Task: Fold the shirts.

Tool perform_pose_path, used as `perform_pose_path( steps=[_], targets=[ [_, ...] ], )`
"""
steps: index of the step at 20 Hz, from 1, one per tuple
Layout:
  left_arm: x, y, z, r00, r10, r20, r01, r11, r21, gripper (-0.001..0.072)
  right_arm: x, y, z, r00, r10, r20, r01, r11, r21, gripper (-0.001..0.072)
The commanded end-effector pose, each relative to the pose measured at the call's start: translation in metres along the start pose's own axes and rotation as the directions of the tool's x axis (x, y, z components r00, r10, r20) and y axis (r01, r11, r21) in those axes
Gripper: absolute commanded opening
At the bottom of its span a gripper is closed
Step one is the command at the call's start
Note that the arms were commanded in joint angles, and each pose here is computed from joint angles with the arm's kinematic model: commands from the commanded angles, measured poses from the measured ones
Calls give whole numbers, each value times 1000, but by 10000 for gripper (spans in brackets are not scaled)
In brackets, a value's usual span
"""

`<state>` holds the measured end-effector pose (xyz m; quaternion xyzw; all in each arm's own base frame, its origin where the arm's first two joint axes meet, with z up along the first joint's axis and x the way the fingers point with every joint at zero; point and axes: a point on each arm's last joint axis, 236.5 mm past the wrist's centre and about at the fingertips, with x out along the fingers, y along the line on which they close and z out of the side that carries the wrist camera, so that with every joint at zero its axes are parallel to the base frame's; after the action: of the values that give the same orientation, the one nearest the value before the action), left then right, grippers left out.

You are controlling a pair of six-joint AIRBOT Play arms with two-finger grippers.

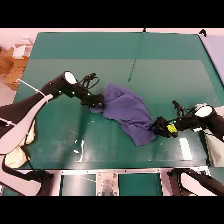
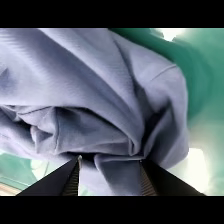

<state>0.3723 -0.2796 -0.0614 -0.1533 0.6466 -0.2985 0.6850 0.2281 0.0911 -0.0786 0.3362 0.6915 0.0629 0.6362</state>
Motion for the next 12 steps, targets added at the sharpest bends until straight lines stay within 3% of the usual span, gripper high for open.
perform_pose_path(
  steps=[1,2,7,12],
  targets=[
    [13,-1,15,997,19,72,-20,1000,19,16,2,-3,-3,1000,-6,-10,6,1000,-9,431],
    [14,-1,15,997,17,69,-18,1000,14,16,2,-3,-5,1000,-6,-16,6,1000,-26,414],
    [-9,-23,37,994,-2,110,-6,997,78,16,12,-15,-16,999,-32,-41,30,998,-46,19],
    [-101,-34,95,969,76,237,-114,981,154,15,-36,-6,43,990,-35,136,42,998,-49,15]
  ],
)
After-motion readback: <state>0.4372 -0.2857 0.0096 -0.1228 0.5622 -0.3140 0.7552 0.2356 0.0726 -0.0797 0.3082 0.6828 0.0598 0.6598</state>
